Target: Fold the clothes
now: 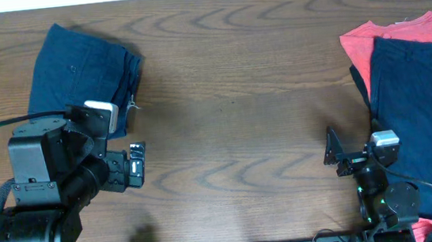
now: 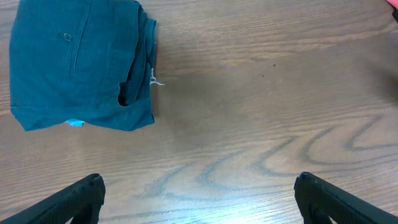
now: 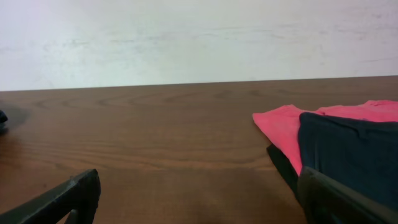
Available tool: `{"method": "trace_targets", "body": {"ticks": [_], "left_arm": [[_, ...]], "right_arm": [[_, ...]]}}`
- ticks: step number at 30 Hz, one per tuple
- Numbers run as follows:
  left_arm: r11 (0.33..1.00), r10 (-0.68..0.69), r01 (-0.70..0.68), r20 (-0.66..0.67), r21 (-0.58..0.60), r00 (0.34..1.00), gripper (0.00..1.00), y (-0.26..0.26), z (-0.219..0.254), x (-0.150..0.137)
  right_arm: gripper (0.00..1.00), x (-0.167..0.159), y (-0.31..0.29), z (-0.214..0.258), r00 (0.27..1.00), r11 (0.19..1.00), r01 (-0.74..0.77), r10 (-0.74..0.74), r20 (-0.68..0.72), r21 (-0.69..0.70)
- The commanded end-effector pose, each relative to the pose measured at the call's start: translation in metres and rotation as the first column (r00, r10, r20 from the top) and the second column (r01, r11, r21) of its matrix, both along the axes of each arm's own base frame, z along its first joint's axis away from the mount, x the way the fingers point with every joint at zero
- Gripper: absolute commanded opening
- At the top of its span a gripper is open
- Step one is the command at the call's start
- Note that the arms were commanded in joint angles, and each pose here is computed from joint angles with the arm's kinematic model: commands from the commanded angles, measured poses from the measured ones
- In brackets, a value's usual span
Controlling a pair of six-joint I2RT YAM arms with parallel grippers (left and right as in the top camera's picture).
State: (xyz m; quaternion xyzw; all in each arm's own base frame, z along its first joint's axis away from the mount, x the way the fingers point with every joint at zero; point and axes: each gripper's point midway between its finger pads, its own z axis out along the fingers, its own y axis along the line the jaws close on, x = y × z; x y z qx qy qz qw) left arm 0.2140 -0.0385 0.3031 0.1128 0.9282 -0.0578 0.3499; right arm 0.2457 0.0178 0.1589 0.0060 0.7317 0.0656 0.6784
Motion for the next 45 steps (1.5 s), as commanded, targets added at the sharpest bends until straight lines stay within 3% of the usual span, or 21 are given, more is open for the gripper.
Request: {"method": "trace_targets", "body": {"ticks": [1, 5, 9, 17, 32, 37, 45], "left_arm": [[1.000, -0.018, 0.018, 0.017, 0.018, 1.000, 0.98, -0.001, 0.003, -0.001], [0.998, -0.060, 0.059, 0.047, 0.020, 0.997, 0.98, -0.009, 0.009, -0.009], [0.993, -0.064, 0.051, 0.135, 0.102, 0.989, 0.98, -0.002, 0.020, -0.013], [0.997, -0.057, 0.032, 0.383, 0.071, 0.922, 0.98, -0.005, 0.018, 0.001], [1.000, 0.006, 0.009, 0.633, -0.020, 0.774, 0.98, -0.004, -0.065, 0.000], [0.992, 0.111, -0.038, 0.677, -0.122, 0.728, 0.98, 0.003, -0.080, 0.004], [0.989, 0.131, -0.034, 0.736, -0.145, 0.664, 0.98, 0.002, -0.099, 0.021]], "right_arm": [[0.99, 0.000, -0.002, -0.001, 1.000, 1.000, 0.008, -0.008, 0.005, -0.012], [0.99, 0.000, -0.002, 0.000, 1.000, 1.000, 0.008, -0.008, 0.005, -0.012], [0.99, 0.000, -0.003, -0.001, 1.000, 1.000, 0.008, -0.008, 0.005, -0.012], [0.99, 0.000, -0.002, 0.000, 1.000, 1.000, 0.008, -0.008, 0.005, -0.012], [0.99, 0.000, -0.002, 0.000, 1.000, 1.000, 0.008, -0.008, 0.005, -0.012], [0.99, 0.000, -0.002, 0.000, 1.000, 1.000, 0.008, -0.008, 0.005, -0.012], [0.99, 0.000, -0.002, -0.001, 1.000, 1.000, 0.008, -0.008, 0.005, -0.012]]}}
